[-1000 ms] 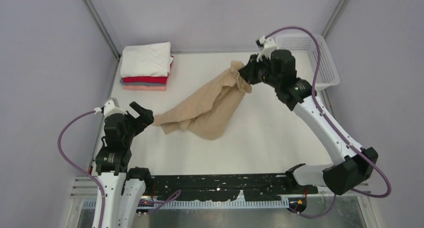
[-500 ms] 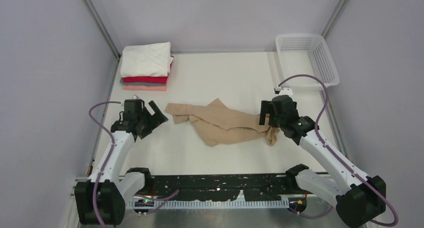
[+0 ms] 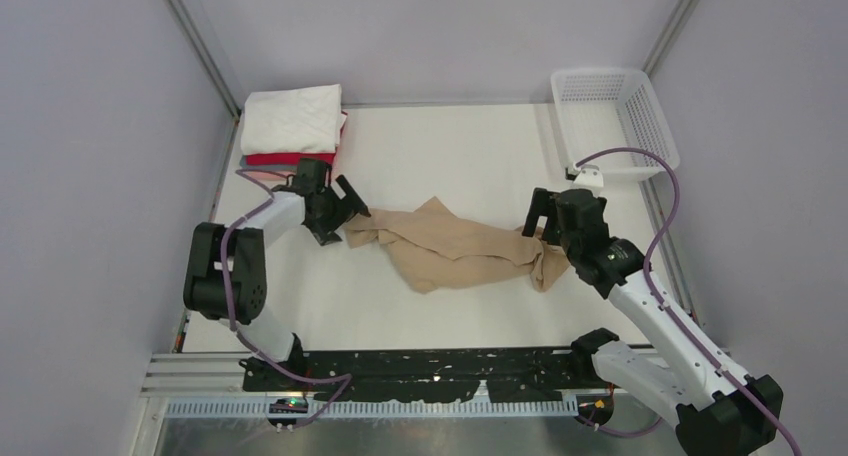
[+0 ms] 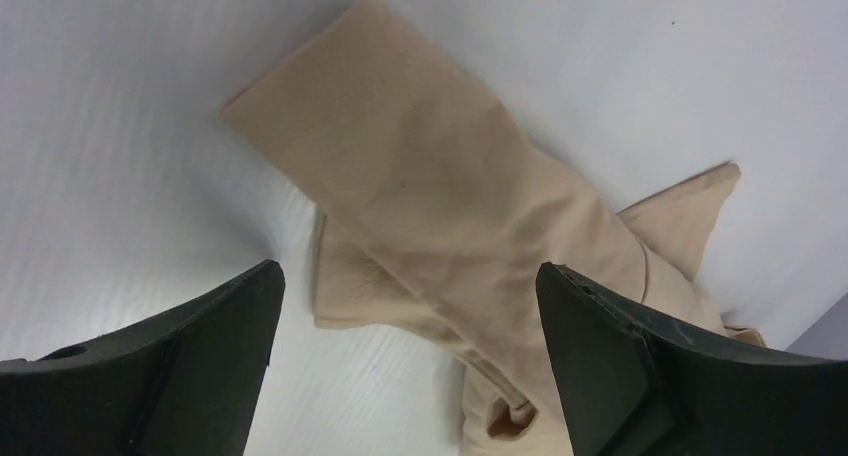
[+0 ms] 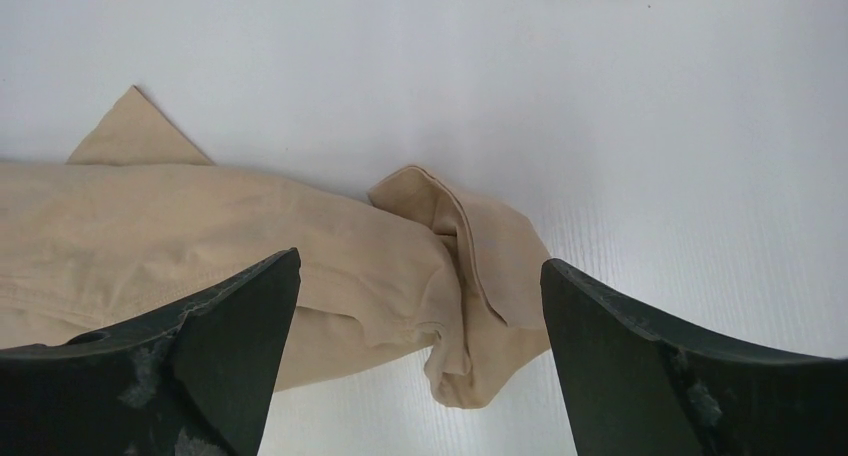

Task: Fold and stack the t-shirts
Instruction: Flatten out the tshirt

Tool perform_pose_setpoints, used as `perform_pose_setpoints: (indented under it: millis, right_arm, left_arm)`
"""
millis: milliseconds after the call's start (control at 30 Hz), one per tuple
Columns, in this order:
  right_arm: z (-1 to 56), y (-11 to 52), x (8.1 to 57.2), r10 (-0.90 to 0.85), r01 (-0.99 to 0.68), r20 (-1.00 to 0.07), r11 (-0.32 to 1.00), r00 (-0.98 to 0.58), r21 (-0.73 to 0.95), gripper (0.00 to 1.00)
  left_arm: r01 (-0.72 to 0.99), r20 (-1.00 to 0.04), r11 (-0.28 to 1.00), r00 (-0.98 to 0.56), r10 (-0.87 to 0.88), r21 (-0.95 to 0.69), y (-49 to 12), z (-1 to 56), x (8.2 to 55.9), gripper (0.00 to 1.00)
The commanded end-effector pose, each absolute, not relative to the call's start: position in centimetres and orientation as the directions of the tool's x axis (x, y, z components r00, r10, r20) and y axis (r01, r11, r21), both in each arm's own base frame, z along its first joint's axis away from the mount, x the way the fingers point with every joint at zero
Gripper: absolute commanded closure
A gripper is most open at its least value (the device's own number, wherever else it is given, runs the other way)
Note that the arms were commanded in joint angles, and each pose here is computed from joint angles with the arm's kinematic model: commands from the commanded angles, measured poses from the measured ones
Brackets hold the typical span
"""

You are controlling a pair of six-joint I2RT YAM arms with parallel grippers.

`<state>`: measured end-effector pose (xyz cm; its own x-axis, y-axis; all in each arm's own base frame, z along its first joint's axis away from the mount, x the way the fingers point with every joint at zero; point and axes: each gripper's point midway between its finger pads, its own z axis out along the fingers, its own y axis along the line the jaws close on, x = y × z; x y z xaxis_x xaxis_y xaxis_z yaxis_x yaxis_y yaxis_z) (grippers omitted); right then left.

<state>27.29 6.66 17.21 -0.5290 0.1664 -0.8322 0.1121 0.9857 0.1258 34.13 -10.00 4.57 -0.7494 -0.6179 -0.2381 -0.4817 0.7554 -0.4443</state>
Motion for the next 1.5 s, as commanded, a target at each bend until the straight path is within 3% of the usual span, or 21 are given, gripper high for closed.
perform_pose_setpoints:
  millis: [0, 167, 267, 300, 400, 633, 733, 800, 900, 1033, 1300, 1467]
  right_arm:
    - [18.4, 7.0, 27.8, 0.219, 0.122, -0.846, 0.976, -0.485, 0.182, 0.05]
    - [18.0, 6.1, 27.2, 0.222, 0.162, -0.844, 0.973, -0.489, 0.161, 0.05]
    - [17.9, 5.7, 27.1, 0.221, 0.175, -0.847, 0.972, -0.483, 0.154, 0.05]
    - [17.8, 5.6, 27.0, 0.222, 0.180, -0.848, 0.972, -0.481, 0.152, 0.05]
    - [17.4, 5.4, 26.9, 0.230, 0.197, -0.844, 0.969, -0.484, 0.151, 0.05]
    - [13.8, 3.3, 25.6, 0.241, 0.338, -0.761, 0.941, -0.603, 0.031, 0.03]
    - [11.5, 3.4, 25.4, 0.178, 0.296, -0.694, 0.954, -0.698, -0.054, 0.01]
    - [10.3, 4.4, 25.3, 0.154, 0.246, -0.633, 0.967, -0.758, -0.060, 0.06]
    - [10.0, 5.7, 25.7, 0.144, 0.202, -0.603, 0.979, -0.785, -0.030, 0.13]
    - [10.5, 7.3, 25.9, 0.125, 0.120, -0.631, 0.991, -0.766, 0.052, 0.14]
    - [11.1, 11.4, 27.7, 0.271, 0.080, -0.662, 0.950, -0.699, 0.303, 0.18]
    - [9.5, 11.4, 29.7, 0.267, 0.113, -0.660, 0.957, -0.703, 0.267, 0.28]
  left_arm:
    - [-0.504, -0.259, 0.724, -0.706, -0.660, -0.472, -11.5, 5.4, 37.4, 0.01]
    - [-0.539, -0.222, 0.713, -0.706, -0.673, -0.448, -12.2, 4.0, 38.0, 0.16]
    - [-0.538, -0.209, 0.724, -0.721, -0.660, -0.431, -13.0, 3.7, 38.4, 0.36]
    - [-0.539, -0.212, 0.729, -0.724, -0.657, -0.421, -13.2, 3.7, 38.5, 0.48]
    - [-0.542, -0.214, 0.745, -0.733, -0.645, -0.390, -13.3, 3.7, 38.6, 0.98]
    - [-0.511, -0.303, 0.791, -0.737, -0.604, -0.335, -11.2, 5.5, 36.9, 1.00]
    - [-0.497, -0.356, 0.806, -0.725, -0.589, -0.320, -10.1, 6.5, 35.5, 1.00]
    - [-0.493, -0.382, 0.813, -0.718, -0.581, -0.309, -9.4, 7.1, 34.4, 1.00]
    - [-0.488, -0.429, 0.824, -0.704, -0.566, -0.287, -8.2, 8.3, 33.2, 1.00]
    - [-0.464, -0.464, 0.833, -0.692, -0.554, -0.302, -7.8, 9.8, 32.3, 1.00]
    - [-0.439, -0.488, 0.830, -0.672, -0.557, -0.343, -7.8, 11.3, 31.5, 1.00]
    - [-0.431, -0.490, 0.832, -0.672, -0.555, -0.350, -7.9, 11.5, 31.3, 1.00]
